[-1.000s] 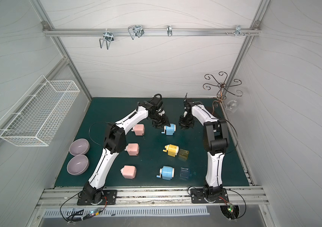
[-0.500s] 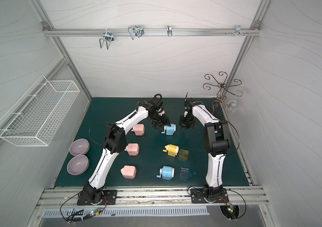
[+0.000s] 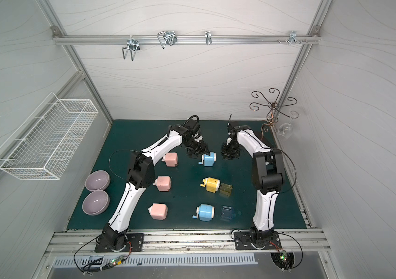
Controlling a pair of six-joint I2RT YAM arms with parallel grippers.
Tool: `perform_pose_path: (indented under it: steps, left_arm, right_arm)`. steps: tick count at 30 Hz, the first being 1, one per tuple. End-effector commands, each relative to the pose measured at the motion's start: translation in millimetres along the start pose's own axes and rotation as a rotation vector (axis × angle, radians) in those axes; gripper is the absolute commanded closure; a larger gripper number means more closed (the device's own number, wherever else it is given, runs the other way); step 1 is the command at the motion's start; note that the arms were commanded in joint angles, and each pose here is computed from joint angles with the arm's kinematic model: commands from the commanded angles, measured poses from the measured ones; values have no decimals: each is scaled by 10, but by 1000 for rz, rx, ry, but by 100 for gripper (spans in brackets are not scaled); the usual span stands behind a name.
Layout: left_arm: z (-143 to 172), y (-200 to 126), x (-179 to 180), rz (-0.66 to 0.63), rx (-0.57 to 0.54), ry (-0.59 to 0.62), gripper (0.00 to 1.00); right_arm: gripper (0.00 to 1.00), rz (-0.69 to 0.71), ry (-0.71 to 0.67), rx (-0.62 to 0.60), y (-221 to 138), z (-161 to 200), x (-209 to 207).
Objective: Put the tray back into the pencil sharpener
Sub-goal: Pick up the container from the center of the board.
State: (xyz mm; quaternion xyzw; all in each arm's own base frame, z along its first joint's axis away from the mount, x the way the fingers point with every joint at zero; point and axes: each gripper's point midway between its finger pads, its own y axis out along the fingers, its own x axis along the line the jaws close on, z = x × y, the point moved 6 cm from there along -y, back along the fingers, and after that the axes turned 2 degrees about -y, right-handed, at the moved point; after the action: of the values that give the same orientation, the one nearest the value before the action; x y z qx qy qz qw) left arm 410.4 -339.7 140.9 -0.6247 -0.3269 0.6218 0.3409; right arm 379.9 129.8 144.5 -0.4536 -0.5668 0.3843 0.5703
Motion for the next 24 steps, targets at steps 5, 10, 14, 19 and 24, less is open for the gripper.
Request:
perform_pose_path:
  steps: [5, 10, 14, 19, 24]
  left_arm:
    - [109, -462, -225, 48, -88, 56, 26]
    - [223, -587, -154, 23, -98, 52, 27]
    - [350, -686, -97, 14, -115, 51, 29]
    - [548, -759, 5, 10, -120, 41, 33]
    - [748, -830, 93, -17, -130, 49, 35]
  right_arm:
    - [80, 14, -8, -31, -316, 174, -17]
    - [80, 13, 0, -41, -398, 301, -29]
    - [79, 15, 5, -56, -480, 412, -47]
    - [79, 22, -1, -65, -526, 586, -55]
    - [79, 31, -6, -72, -549, 778, -82]
